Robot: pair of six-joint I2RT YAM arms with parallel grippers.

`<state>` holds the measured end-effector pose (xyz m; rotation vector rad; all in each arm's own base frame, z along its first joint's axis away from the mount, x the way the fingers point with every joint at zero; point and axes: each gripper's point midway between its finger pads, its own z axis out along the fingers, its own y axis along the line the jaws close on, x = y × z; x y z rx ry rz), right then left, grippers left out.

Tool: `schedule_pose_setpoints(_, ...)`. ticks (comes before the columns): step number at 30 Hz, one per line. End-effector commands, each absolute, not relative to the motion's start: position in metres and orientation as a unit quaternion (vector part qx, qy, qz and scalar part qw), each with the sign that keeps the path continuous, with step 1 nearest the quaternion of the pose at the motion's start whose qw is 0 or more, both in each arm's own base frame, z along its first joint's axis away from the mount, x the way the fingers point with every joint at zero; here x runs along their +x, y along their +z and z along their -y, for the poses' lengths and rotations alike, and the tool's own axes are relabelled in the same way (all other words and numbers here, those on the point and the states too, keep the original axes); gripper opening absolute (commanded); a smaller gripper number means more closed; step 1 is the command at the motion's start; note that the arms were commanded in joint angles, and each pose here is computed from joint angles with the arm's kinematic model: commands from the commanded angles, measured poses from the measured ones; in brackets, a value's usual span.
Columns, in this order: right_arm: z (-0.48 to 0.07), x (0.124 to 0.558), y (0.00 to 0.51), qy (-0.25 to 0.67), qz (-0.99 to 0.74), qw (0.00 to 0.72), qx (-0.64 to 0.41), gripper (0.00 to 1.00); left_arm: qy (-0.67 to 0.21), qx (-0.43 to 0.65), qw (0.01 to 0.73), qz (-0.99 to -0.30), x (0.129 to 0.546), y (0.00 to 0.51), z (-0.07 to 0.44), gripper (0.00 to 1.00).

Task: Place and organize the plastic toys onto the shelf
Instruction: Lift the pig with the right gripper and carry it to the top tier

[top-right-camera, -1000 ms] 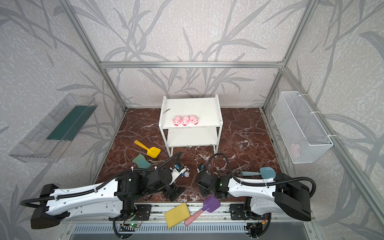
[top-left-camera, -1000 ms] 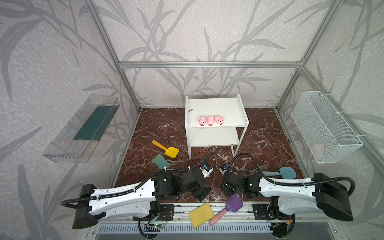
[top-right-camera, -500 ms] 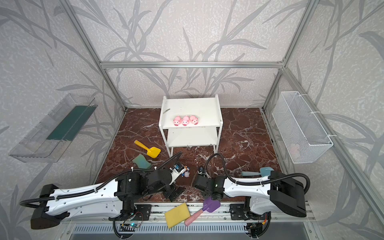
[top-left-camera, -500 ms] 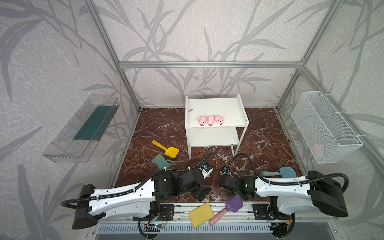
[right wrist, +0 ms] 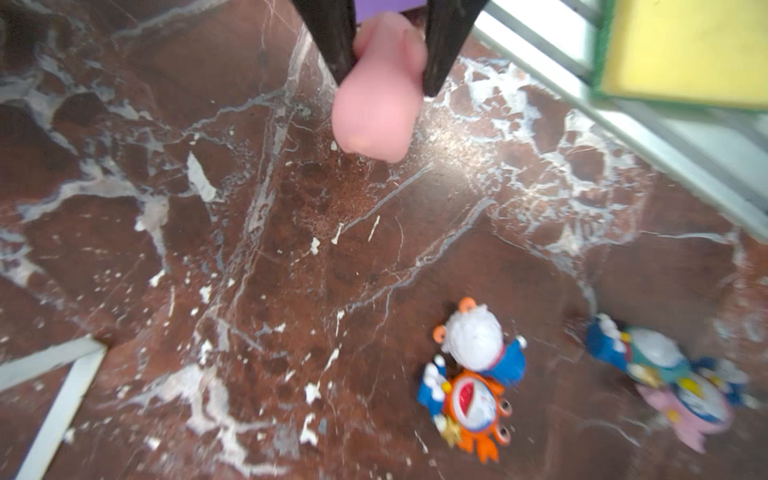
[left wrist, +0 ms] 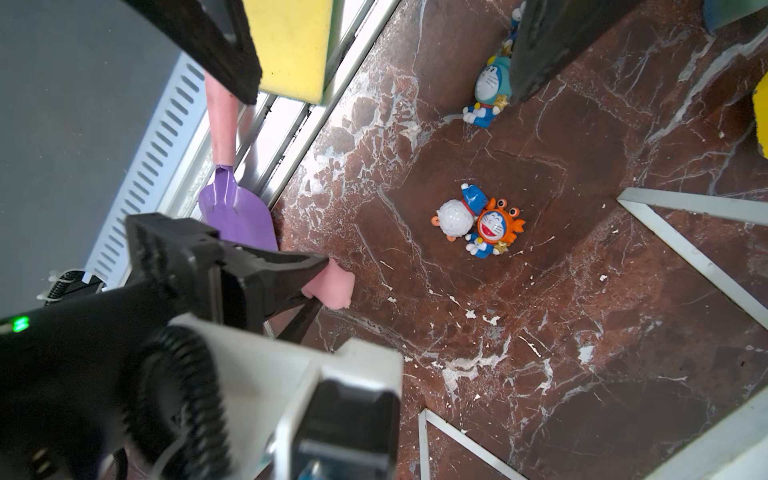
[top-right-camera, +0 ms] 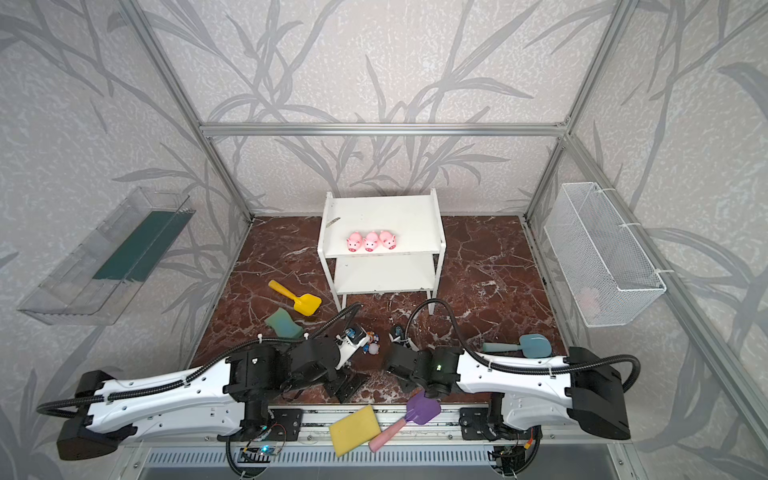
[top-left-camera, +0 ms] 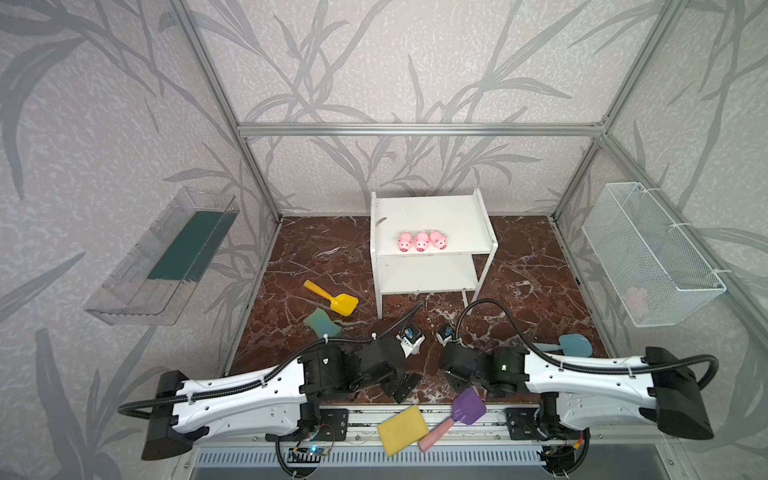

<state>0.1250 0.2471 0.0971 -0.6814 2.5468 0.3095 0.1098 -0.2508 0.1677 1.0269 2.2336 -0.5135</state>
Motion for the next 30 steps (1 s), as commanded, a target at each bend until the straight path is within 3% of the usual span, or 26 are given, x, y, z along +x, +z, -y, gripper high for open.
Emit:
schedule_pose_setpoints(1, -0.236, 0.121, 0.130, 0.111, -0.921, 0.253, -0.277, 0.27, -0.187, 0.399, 0.337, -0.832, 0.115, 0.186, 0.246, 0.95)
schedule_pose_setpoints(10, -0.225, 0.121, 0.235, 0.138, -0.889, 0.286, -0.330, 0.27, -0.167, 0.443, 0.435, -0.766, 0.129, 0.253, 0.244, 0.95)
schedule_pose_setpoints(19, -0.221, 0.157, 0.329, 0.147, -0.868, 0.347, -0.323, 0.27, -0.096, 0.443, 0.567, -0.688, 0.156, 0.339, 0.230, 0.99)
schedule_pose_setpoints(24, -0.219, 0.192, 0.354, 0.149, -0.872, 0.360, -0.297, 0.27, -0.072, 0.447, 0.587, -0.671, 0.163, 0.355, 0.228, 0.99)
schedule_pose_setpoints(30, -0.223, 0.229, 0.382, 0.150, -0.867, 0.379, -0.287, 0.27, -0.102, 0.422, 0.602, -0.671, 0.167, 0.369, 0.221, 0.99)
